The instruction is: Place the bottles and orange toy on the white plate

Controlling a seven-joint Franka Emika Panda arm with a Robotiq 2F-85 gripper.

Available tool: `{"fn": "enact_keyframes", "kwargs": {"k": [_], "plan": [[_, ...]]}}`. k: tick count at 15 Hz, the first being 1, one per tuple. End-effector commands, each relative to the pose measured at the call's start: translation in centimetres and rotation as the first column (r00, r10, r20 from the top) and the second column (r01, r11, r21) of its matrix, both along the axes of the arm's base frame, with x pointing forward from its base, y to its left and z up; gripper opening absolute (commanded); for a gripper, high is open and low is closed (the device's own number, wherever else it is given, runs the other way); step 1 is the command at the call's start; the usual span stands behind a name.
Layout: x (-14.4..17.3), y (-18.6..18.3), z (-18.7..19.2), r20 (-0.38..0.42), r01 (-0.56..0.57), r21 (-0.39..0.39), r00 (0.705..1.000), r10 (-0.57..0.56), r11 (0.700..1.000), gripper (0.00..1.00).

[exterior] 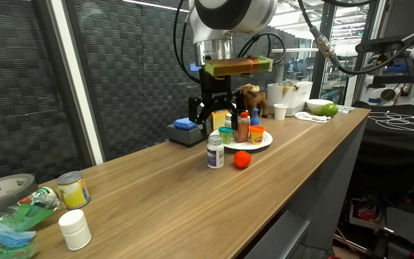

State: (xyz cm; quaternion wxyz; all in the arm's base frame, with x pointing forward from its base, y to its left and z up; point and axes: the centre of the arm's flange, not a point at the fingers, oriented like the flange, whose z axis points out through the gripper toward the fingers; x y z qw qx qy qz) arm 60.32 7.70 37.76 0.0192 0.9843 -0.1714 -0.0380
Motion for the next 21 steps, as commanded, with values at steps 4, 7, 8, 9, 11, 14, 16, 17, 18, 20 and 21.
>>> {"fn": "enact_keyframes", "kwargs": {"k": [4,7,8,9,11,14,16,17,18,20,21], "plan": [[0.6,0.8,-0.7,-0.013,-0.096,0.104,0.995,0.098,0.99,1.0],[1.0,0.8,-1.3,-0.015,-0.108,0.109,0.994,0.111,0.988,1.0],[1.1,0.9,-1.4,-0.012,-0.111,0.106,0.994,0.113,0.988,1.0],[1.2,0.9,-1.5,-0.006,-0.113,0.102,0.993,0.114,0.988,1.0],[1.4,1.0,-1.6,0.001,-0.119,0.096,0.993,0.12,0.988,0.74],[1.5,1.1,-1.6,0.019,-0.122,0.089,0.992,0.121,0.989,0.51],[1.4,1.1,-1.4,0.035,-0.125,0.081,0.992,0.123,0.989,0.35],[1.4,1.1,-1.3,0.042,-0.126,0.08,0.991,0.123,0.989,0.28],[1.3,1.1,-1.3,0.047,-0.127,0.076,0.991,0.124,0.989,0.19],[1.3,1.0,-1.2,0.06,-0.128,0.063,0.99,0.124,0.99,0.18],[1.2,0.9,-1.2,0.066,-0.127,0.056,0.99,0.123,0.99,0.18]]}}
